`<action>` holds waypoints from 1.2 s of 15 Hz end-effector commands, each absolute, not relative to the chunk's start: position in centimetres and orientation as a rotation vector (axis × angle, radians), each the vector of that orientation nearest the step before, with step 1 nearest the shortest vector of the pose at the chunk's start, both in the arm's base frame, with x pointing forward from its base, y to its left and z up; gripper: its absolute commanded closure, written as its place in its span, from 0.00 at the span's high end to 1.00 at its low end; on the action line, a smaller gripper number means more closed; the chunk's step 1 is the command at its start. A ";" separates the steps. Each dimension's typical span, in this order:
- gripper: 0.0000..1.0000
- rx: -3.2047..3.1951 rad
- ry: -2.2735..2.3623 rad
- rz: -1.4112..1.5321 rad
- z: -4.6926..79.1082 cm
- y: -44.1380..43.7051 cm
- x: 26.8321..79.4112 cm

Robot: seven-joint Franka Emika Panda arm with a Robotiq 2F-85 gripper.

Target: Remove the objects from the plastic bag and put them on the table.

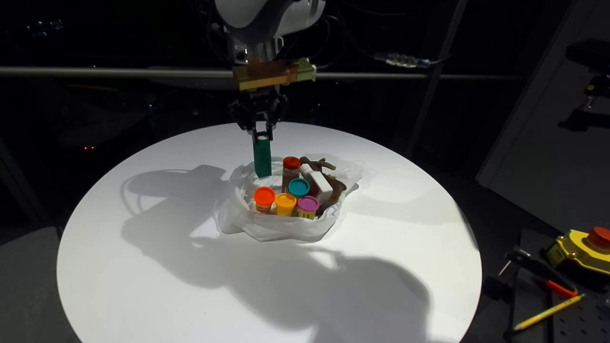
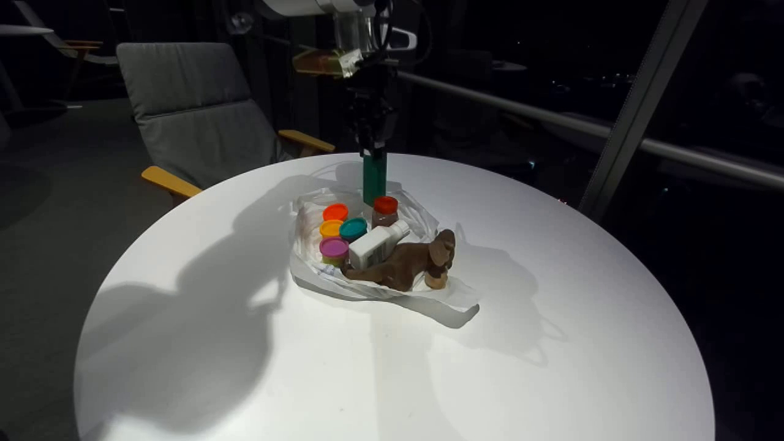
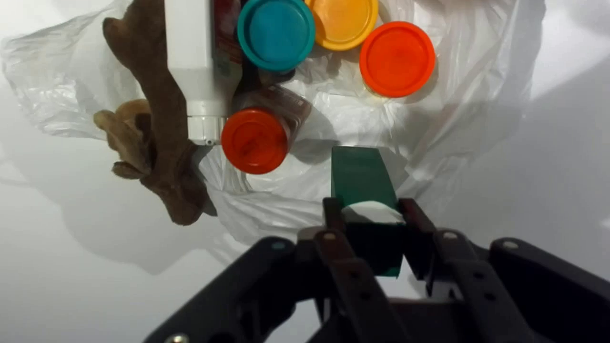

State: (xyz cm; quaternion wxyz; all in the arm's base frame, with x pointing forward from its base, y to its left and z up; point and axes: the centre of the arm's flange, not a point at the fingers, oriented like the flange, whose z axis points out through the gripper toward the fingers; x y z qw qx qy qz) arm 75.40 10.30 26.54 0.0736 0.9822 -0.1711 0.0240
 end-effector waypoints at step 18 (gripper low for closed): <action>0.09 2.908 -0.258 0.067 23.5 30.5 57.1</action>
